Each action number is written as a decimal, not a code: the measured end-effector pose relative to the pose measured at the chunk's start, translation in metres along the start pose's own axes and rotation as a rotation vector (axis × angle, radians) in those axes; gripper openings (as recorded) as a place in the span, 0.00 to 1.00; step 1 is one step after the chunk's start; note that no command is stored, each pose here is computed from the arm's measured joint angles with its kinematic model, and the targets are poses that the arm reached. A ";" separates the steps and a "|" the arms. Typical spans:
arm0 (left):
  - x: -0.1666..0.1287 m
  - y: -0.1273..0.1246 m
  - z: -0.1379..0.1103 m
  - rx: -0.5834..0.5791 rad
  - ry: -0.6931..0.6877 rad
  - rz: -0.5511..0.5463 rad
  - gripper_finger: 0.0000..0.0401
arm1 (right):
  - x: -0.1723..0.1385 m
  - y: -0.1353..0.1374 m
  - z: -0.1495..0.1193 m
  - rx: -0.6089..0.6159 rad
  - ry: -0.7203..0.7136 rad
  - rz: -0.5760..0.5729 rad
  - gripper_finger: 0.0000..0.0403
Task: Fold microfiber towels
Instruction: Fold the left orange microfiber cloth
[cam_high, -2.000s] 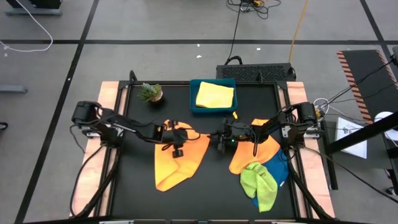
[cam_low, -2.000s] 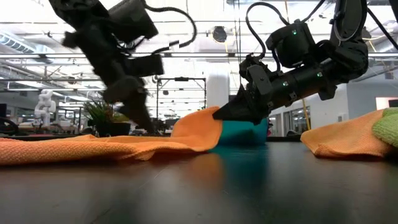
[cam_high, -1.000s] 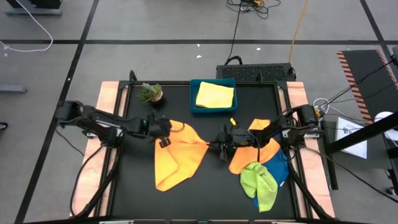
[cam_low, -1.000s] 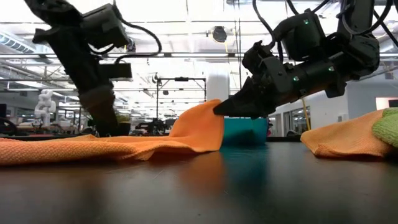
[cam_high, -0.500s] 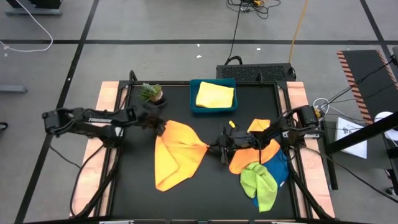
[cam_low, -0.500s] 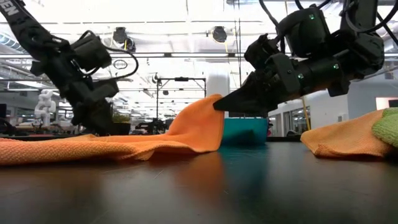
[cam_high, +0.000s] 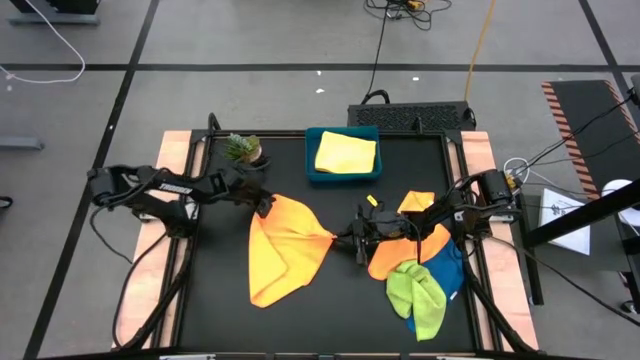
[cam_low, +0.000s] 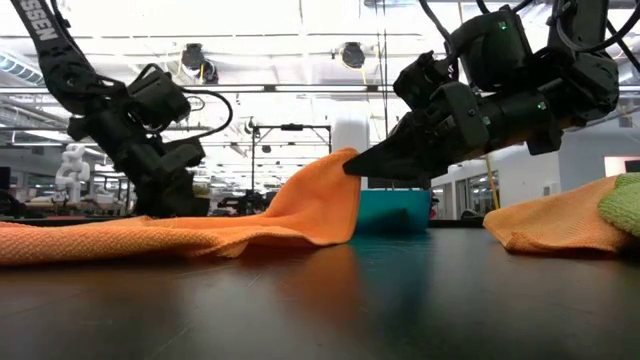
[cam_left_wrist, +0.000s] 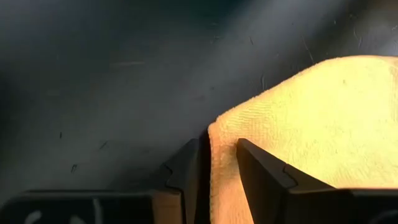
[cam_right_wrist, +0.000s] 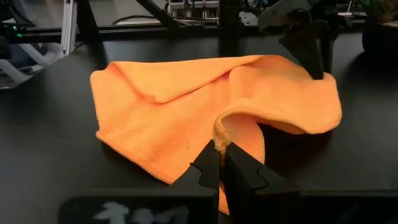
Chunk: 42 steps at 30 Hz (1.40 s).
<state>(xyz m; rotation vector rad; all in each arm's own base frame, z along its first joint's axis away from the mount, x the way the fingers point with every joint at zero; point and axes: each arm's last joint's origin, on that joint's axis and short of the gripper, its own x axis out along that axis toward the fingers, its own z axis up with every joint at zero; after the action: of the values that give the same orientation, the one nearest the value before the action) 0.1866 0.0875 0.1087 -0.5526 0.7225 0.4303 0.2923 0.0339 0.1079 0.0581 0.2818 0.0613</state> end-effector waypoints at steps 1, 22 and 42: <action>0.002 0.000 0.000 0.001 0.004 0.001 0.28 | 0.000 0.000 0.000 0.000 0.005 0.000 0.00; 0.005 -0.027 0.005 0.265 -0.082 -0.225 0.01 | 0.000 -0.002 0.000 -0.008 0.002 -0.064 0.00; -0.122 -0.111 0.010 0.696 -0.787 -0.366 0.00 | -0.062 0.010 0.096 -0.109 -0.290 -0.025 0.00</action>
<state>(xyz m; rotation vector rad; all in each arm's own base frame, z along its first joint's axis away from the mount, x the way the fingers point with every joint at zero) 0.1701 -0.0140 0.2378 0.1629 -0.0227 0.0154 0.2592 0.0354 0.2175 -0.0447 -0.0106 0.0425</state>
